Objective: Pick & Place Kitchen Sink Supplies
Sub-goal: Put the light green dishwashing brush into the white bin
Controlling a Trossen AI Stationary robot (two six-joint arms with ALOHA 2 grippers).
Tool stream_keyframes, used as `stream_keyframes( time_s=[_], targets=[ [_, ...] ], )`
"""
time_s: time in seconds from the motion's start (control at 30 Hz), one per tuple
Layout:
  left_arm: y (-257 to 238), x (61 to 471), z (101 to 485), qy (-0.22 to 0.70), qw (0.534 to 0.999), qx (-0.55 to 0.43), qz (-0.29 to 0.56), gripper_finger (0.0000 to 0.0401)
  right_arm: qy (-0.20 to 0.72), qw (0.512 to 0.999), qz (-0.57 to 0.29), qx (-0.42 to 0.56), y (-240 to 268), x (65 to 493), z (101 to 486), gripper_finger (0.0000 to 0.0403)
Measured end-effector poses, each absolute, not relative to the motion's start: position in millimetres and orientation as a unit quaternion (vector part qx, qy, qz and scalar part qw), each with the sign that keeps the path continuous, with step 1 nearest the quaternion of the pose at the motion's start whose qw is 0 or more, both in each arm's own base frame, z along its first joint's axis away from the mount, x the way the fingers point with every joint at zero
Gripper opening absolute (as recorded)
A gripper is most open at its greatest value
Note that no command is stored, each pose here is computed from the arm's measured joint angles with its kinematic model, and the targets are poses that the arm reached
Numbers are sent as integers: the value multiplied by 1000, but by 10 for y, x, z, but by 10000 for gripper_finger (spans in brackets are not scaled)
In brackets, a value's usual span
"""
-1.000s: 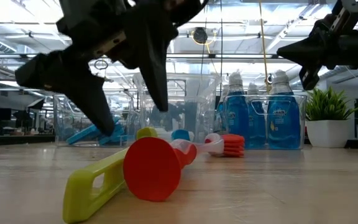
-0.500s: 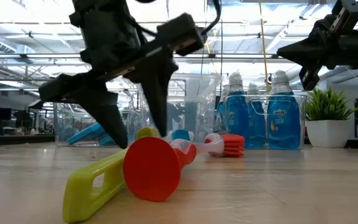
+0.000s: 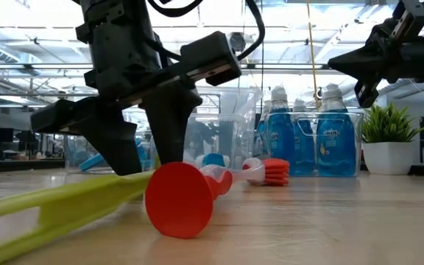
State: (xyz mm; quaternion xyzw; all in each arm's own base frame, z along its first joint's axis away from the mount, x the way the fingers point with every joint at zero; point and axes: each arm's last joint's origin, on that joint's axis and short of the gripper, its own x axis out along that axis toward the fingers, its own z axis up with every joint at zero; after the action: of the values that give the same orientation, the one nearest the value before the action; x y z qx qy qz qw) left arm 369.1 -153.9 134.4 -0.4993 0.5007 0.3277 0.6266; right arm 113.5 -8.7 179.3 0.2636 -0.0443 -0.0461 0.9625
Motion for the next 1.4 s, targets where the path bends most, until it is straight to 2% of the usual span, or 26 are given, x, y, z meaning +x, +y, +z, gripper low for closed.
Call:
stream_keyframes(
  time_s=[0.2,0.43,0.53,0.67,0.8,1.1,1.2,1.4],
  targets=[
    [-1559,3669,1327,505,625,-495,331,111,-44,963,-46,264,-87,1135,1793,4],
    [-1566,3670,1319,507,622,-498,329,23,-44,963,-47,263,-87,1134,1793,4],
    [-1572,3668,1316,507,623,-496,328,20,-44,963,-47,263,-87,1135,1793,4],
    [-1567,3655,1310,509,618,-496,335,37,-45,963,-47,263,-87,1134,1793,4],
    [-1570,3644,1312,513,621,-489,334,19,-45,963,-47,263,-87,1134,1793,4],
    [-1525,3549,1434,516,632,-460,351,20,-45,963,-46,263,-87,1134,1794,4],
    [-1493,3491,1545,512,658,-426,352,20,-44,963,-46,263,-87,1135,1793,4],
    [-1492,3451,1841,463,744,-362,318,20,-44,963,-46,263,-86,1135,1794,4]
  ],
)
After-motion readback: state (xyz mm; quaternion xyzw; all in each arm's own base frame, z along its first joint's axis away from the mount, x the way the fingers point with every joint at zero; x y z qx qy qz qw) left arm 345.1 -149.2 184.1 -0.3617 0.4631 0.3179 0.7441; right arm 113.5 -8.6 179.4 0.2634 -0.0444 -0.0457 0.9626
